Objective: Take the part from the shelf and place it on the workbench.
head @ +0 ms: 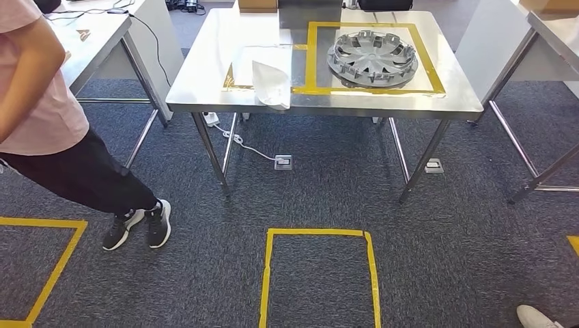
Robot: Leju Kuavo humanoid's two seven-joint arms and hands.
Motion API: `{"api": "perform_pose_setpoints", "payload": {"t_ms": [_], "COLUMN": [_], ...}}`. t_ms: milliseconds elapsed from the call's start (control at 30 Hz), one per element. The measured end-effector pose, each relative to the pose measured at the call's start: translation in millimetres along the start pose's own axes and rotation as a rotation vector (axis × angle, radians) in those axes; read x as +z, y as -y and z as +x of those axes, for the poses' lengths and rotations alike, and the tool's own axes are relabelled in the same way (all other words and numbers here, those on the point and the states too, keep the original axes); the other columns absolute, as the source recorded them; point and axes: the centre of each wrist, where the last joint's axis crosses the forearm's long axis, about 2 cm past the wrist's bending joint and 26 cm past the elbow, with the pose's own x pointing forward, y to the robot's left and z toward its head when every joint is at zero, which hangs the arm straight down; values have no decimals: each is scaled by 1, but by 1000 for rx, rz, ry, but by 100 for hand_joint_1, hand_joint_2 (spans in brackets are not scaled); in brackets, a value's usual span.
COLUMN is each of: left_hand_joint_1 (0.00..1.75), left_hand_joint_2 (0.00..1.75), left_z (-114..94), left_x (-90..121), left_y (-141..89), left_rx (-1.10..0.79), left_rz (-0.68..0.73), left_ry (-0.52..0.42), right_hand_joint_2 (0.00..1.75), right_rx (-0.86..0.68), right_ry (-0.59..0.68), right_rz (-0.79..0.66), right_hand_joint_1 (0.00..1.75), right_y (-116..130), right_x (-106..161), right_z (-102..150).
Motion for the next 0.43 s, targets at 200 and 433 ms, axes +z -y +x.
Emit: {"api": "perform_pose_setpoints", "payload": {"t_ms": [200,433], "left_hand_joint_1": [0,0], "left_hand_joint_2": [0,0], "left_z": [-28,-37], "left_x": [0,0], "left_y": [10,11], "left_rx": [33,73], "left_rz": [-26,-32], "left_ry": [-34,-17], "right_hand_joint_2": [87,0], "right_rx": [-73,-147], "right_ry": [45,63], "right_rz": [-50,-28], "right_hand_joint_1": [0,0], "right_y": [21,19], "right_x": [-2,-2], "right_z": [7,-4]}}
